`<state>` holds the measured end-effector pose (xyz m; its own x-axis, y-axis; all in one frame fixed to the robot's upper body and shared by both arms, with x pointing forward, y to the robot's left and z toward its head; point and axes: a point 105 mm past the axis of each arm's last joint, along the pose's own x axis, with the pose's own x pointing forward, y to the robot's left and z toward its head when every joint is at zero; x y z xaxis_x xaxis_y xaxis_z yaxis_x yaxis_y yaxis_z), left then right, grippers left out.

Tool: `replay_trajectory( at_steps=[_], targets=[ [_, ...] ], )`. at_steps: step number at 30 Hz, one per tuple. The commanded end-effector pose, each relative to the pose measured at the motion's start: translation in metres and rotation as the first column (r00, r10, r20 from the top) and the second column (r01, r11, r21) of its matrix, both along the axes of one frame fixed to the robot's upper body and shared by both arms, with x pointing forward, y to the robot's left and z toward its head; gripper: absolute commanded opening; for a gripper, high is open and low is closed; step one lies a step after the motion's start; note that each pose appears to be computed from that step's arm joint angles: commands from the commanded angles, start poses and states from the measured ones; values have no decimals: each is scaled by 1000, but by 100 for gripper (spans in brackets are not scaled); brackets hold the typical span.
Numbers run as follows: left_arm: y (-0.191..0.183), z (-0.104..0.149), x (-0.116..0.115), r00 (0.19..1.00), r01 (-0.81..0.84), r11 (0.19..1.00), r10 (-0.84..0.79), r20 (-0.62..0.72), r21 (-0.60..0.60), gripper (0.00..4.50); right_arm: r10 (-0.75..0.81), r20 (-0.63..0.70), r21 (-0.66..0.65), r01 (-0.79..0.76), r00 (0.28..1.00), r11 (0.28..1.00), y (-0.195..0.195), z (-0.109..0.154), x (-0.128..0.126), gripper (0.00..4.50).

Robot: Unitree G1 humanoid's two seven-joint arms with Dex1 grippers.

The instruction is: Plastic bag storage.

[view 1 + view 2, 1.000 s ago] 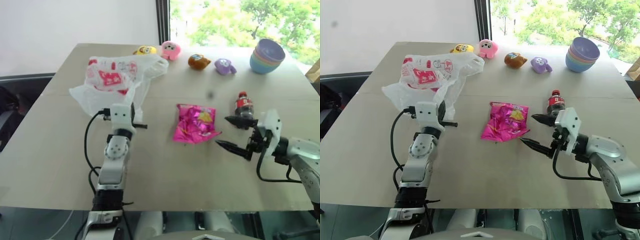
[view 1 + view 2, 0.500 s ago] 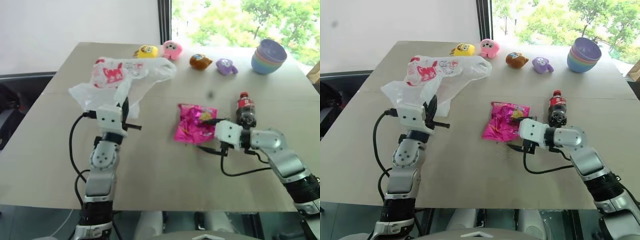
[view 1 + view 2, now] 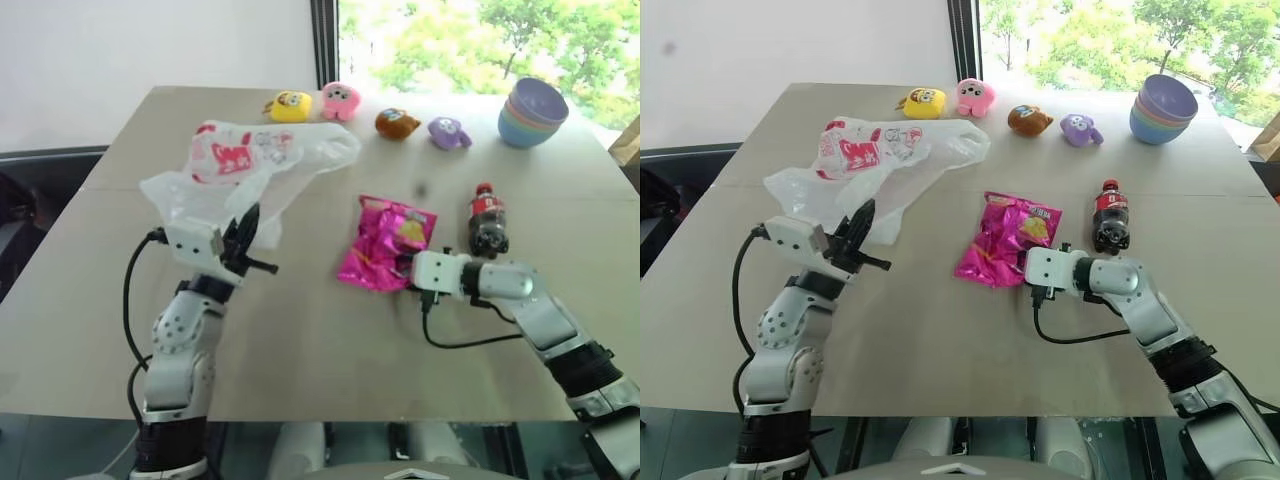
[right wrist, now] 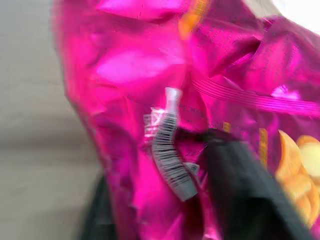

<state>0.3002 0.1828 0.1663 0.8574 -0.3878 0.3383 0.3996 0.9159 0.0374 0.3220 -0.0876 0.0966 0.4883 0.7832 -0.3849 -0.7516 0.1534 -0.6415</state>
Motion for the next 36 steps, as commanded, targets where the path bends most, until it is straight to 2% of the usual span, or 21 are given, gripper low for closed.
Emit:
replay_trajectory(
  at_steps=[1, 4, 9, 14, 20, 30, 34, 36],
  targets=[
    [-11, 17, -13, 987, 152, 988, -150, 58, -36, 0, -9, 112, 15, 7, 994, 1000, 0, 19, 9, 2],
    [-17, 18, -26, 951, 301, 953, -299, 77, -18, 0, 0, 171, 25, -4, 985, 1000, 0, 30, 13, 2],
    [-18, 16, -35, 912, 404, 913, -407, 58, 48, 0, 98, 262, -42, -90, 960, 995, 9, 50, 15, 2],
    [-24, 17, -41, 882, 465, 883, -468, 57, 60, 0, 176, 296, -115, -148, 939, 982, 18, 51, 20, 2],
    [-28, 22, -42, 888, 447, 893, -450, 93, 56, 0, 231, 275, -139, -199, 933, 970, 28, 46, 21, 2],
    [-24, 30, -39, 920, 358, 934, -353, 168, 3, 0, 228, 241, -145, -197, 944, 970, 17, 44, 18, 2],
    [-27, 30, -41, 912, 377, 926, -372, 171, 3, 0, 237, 247, -146, -206, 940, 968, 20, 47, 18, 2],
    [-37, 25, -48, 889, 436, 900, -435, 146, 26, 0, 239, 258, -133, -211, 936, 968, 27, 50, 21, 2]
  ],
)
